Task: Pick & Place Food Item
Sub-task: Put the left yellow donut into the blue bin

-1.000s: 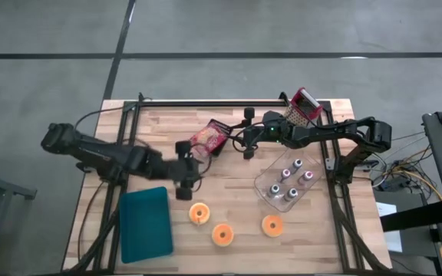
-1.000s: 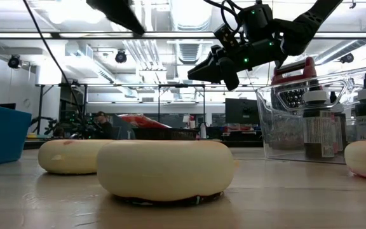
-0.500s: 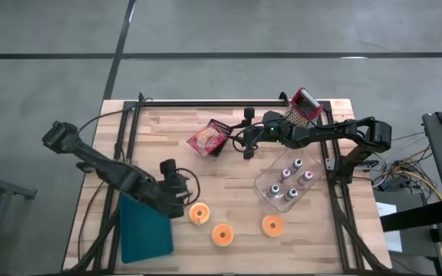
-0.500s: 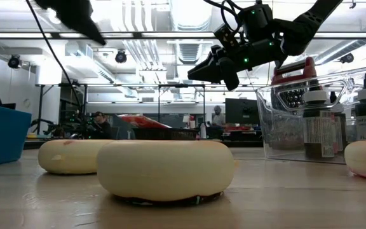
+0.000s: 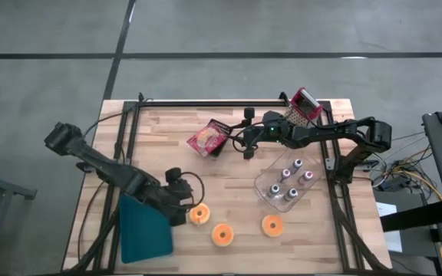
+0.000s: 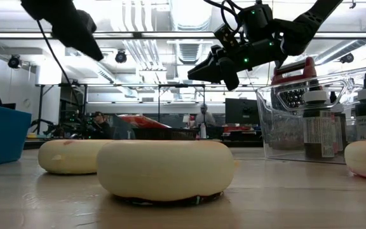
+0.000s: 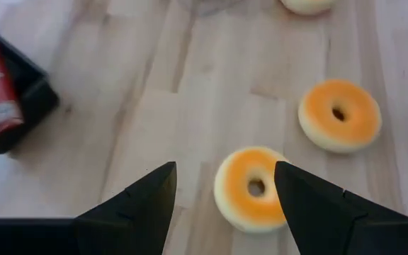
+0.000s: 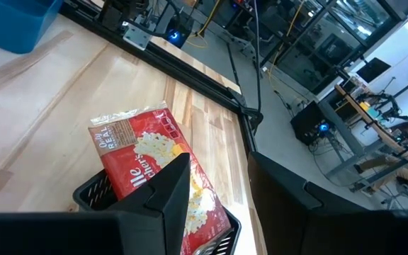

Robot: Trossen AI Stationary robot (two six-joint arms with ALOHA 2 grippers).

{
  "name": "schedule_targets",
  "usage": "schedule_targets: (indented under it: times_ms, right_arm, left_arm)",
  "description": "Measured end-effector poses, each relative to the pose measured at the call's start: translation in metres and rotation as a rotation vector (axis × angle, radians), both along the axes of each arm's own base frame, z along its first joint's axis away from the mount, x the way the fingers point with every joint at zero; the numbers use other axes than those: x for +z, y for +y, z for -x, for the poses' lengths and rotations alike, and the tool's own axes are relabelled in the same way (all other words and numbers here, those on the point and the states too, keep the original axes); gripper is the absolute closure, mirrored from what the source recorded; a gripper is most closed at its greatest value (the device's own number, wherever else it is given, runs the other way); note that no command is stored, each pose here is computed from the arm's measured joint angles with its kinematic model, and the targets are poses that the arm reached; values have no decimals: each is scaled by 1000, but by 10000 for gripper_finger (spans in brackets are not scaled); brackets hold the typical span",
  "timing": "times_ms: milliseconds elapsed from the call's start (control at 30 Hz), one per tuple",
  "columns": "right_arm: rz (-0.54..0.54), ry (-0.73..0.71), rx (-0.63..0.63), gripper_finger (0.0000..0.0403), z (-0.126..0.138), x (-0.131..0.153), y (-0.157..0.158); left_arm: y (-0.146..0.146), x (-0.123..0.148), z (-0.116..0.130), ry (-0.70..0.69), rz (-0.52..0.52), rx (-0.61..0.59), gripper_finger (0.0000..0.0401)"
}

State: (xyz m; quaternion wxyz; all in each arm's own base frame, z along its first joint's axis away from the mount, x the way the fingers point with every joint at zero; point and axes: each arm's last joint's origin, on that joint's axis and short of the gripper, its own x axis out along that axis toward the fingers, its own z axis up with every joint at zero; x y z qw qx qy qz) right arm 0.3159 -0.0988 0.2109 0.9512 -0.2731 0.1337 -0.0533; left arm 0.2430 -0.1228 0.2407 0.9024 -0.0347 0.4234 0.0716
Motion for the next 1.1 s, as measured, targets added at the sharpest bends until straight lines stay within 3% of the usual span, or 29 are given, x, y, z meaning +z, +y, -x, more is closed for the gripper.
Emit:
schedule_targets:
  times_ms: [233, 567, 1100]
  right_arm:
    - [1, 1, 0, 264, 0, 0, 0]
    - [1, 0, 0, 264, 0, 0, 0]
    - [-1, 0, 0, 264, 0, 0, 0]
  left_arm:
    - [-6, -20, -9, 93, 9, -45, 158]
    - [-12, -47, -27, 114, 40, 16, 158]
    - [19, -75, -42, 331, 255, 199, 158]
